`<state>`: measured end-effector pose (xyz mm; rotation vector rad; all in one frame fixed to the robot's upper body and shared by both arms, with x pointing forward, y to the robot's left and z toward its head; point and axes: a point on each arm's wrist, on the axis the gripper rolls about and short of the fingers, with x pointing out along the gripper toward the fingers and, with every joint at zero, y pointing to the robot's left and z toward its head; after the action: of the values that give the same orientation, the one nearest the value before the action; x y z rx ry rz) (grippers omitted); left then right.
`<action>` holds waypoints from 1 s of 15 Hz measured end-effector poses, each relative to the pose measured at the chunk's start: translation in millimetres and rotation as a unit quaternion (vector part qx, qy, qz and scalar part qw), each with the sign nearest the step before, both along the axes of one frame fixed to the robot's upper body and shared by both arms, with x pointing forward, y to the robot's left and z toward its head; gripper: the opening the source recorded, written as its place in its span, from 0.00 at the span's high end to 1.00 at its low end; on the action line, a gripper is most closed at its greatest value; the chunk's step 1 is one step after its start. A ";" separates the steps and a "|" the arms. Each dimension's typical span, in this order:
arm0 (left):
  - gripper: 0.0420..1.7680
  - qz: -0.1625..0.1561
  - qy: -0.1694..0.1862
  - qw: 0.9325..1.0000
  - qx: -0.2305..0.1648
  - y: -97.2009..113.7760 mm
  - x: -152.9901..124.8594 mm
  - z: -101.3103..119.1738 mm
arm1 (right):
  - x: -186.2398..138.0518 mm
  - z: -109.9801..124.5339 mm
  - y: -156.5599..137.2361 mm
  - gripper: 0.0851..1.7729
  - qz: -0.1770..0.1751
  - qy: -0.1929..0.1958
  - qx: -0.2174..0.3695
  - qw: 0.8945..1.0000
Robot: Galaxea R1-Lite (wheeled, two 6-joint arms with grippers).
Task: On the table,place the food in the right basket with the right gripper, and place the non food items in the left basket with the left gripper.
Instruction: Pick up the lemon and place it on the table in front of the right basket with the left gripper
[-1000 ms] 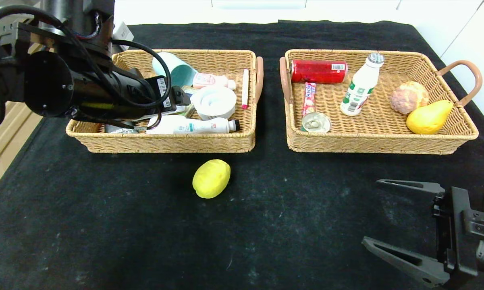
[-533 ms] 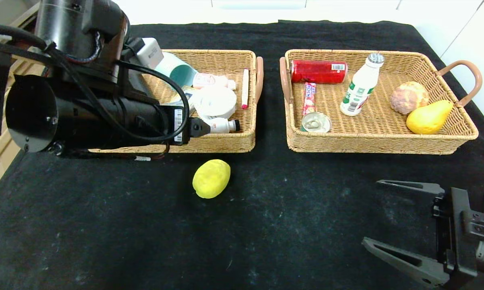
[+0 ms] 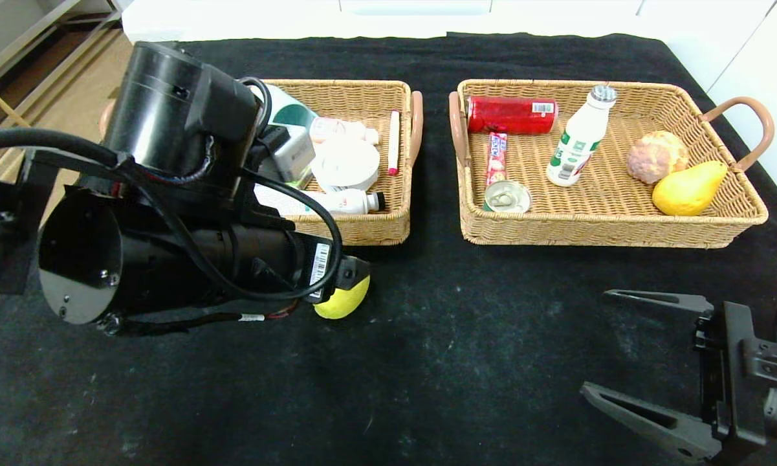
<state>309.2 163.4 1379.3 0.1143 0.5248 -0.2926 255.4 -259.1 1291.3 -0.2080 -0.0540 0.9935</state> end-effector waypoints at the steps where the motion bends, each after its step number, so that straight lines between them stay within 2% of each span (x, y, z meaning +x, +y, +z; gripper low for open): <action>1: 0.04 0.001 0.003 1.000 0.003 -1.4 1.0 -2.9 | 0.1 -0.1 0.0 0.04 0.000 0.000 0.000 1.000; 9: 0.04 0.012 0.028 0.999 0.020 -12.0 17.4 -23.9 | 0.1 -0.5 0.0 0.04 0.000 0.001 0.000 1.000; 15: 0.03 0.038 0.050 0.998 0.021 -13.0 33.1 -39.6 | 0.2 -1.3 0.2 0.04 0.000 0.003 -0.001 1.000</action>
<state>342.3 150.3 1339.7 0.1202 0.6342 -0.2145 255.6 -259.0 1290.0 -0.2075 -0.0470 0.9947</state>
